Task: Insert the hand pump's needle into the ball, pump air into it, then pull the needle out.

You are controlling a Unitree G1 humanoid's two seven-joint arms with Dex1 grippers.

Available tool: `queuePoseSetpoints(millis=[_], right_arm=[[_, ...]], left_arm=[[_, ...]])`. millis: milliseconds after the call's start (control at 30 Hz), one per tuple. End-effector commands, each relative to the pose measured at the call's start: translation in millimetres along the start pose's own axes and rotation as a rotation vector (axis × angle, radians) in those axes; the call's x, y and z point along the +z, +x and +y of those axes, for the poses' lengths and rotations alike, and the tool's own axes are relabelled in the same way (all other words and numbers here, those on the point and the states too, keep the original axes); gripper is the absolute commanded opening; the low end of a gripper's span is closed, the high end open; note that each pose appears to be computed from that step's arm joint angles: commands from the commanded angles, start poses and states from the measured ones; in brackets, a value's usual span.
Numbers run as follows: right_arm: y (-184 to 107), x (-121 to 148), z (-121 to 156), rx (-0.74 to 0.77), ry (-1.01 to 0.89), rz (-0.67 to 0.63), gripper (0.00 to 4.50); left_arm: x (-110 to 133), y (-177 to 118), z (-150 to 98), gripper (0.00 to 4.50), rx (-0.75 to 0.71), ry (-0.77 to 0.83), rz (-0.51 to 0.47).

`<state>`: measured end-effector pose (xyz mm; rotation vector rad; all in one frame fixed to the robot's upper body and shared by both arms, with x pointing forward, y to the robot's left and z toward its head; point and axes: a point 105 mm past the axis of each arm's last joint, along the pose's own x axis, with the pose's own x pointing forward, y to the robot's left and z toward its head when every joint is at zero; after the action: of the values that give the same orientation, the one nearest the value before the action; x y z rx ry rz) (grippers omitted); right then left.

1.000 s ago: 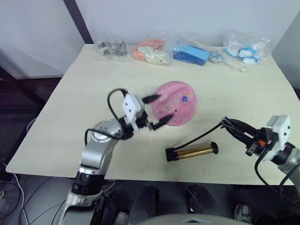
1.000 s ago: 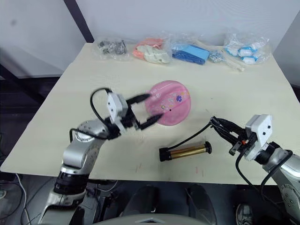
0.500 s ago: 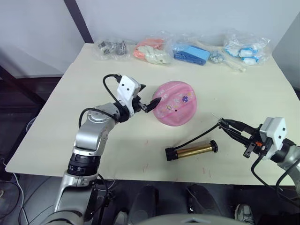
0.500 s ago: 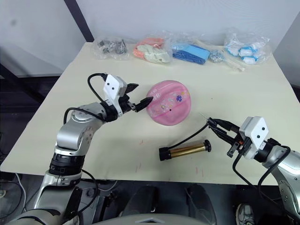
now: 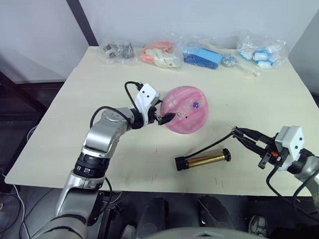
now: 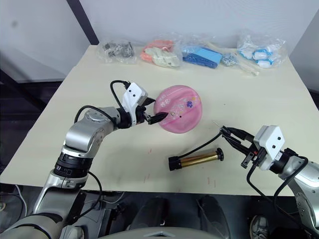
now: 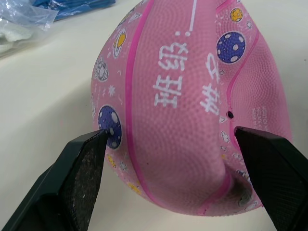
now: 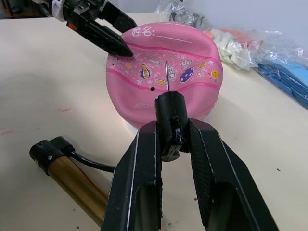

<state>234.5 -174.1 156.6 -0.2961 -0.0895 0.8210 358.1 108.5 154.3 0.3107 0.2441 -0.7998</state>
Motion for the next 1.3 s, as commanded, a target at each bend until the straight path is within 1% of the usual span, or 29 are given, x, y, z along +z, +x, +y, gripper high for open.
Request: queuePoseSetpoints(millis=[33,133,167,233,267,333,367,400,467,500,733,900,967,1200,1300], right_arm=[[0,13,3,0.009,-0.047,-0.044,0.30],[0,13,3,0.011,-0.048,-0.045,0.30],[1,13,3,0.012,-0.048,-0.045,0.30],[1,12,3,0.016,-0.049,-0.046,0.30],[1,12,4,0.020,-0.050,-0.046,0.30],[2,12,4,0.024,-0.050,-0.046,0.30],[3,12,5,0.026,-0.048,-0.046,0.30],[4,13,5,0.026,-0.041,-0.045,0.30],[6,13,7,0.029,-0.001,-0.036,0.30],[8,13,8,0.032,0.012,-0.031,0.30],[30,24,13,0.062,0.131,0.028,0.30],[43,24,14,0.098,0.181,0.145,0.30],[48,24,11,0.097,0.172,0.188,0.30],[67,30,0,0.099,0.288,0.306,0.30],[73,31,-1,0.112,0.335,0.339,0.30]], left_arm=[[7,1,0,4.45,0.004,0.023,-0.005],[6,3,1,4.45,0.007,0.022,0.002],[5,3,1,4.22,0.010,0.017,0.007],[5,4,3,3.59,0.015,0.014,0.009],[5,5,3,3.22,0.015,0.014,0.009],[6,5,2,2.24,0.012,0.018,0.006],[6,6,2,1.84,0.010,0.019,0.006],[6,6,2,1.30,0.011,0.021,0.006],[5,7,2,0.39,0.016,0.026,0.009],[5,7,2,0.04,0.019,0.028,0.010],[7,11,4,0.04,0.033,0.034,0.003],[6,13,1,0.04,0.036,0.043,0.003],[6,14,0,0.04,0.041,0.048,0.000],[7,17,-7,0.04,0.051,0.063,-0.028],[10,19,-10,0.04,0.061,0.060,-0.062]])
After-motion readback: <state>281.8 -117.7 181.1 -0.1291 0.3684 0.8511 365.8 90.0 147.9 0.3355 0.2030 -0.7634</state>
